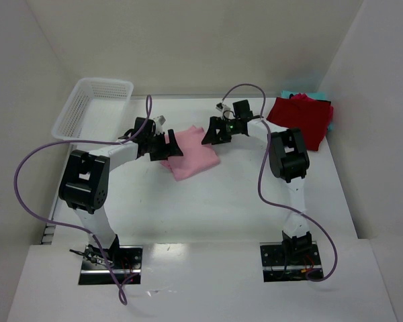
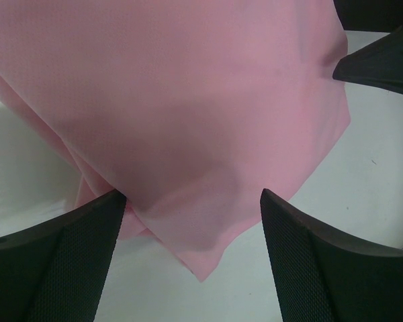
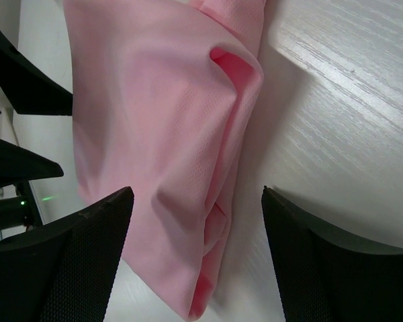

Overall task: Fold and stack the t-shirts
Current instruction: Put the neatly folded tshirt into the corner of the board with the right arm

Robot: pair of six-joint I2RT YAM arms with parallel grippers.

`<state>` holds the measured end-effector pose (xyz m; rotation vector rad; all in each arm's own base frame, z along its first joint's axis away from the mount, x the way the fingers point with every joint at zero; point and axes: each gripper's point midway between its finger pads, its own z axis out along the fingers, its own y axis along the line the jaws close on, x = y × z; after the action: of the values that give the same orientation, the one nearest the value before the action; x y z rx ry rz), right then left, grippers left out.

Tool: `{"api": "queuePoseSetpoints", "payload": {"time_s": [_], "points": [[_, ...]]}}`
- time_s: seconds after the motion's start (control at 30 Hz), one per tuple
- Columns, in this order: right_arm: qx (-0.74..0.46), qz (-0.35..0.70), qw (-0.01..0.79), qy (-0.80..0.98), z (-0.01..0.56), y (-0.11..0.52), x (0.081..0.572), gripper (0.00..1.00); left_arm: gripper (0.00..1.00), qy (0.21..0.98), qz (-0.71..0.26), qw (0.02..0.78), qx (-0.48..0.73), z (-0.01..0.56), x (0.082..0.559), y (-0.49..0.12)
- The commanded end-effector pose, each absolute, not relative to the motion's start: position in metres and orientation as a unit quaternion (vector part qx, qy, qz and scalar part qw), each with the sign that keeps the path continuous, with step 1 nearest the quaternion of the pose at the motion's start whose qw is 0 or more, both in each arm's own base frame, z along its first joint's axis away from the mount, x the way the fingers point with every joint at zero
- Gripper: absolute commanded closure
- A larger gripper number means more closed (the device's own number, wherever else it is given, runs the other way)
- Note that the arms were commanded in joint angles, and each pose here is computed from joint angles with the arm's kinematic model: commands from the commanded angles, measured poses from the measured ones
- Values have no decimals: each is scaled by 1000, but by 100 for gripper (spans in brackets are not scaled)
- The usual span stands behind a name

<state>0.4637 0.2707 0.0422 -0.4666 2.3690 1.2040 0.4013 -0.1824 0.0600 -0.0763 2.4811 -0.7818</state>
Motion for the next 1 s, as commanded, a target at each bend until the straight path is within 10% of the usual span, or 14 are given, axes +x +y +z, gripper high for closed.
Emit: {"api": "queuePoseSetpoints", "payload": {"time_s": [0.0, 0.53, 0.97], "points": [[-148, 430, 159, 876, 0, 265, 443, 17, 11, 913, -296, 280, -15, 67, 409, -186], [-153, 419, 123, 886, -20, 285, 417, 17, 11, 919, -287, 270, -16, 56, 407, -183], [-142, 424, 108, 888, -29, 286, 415, 59, 11, 923, -279, 266, -11, 50, 405, -181]]}}
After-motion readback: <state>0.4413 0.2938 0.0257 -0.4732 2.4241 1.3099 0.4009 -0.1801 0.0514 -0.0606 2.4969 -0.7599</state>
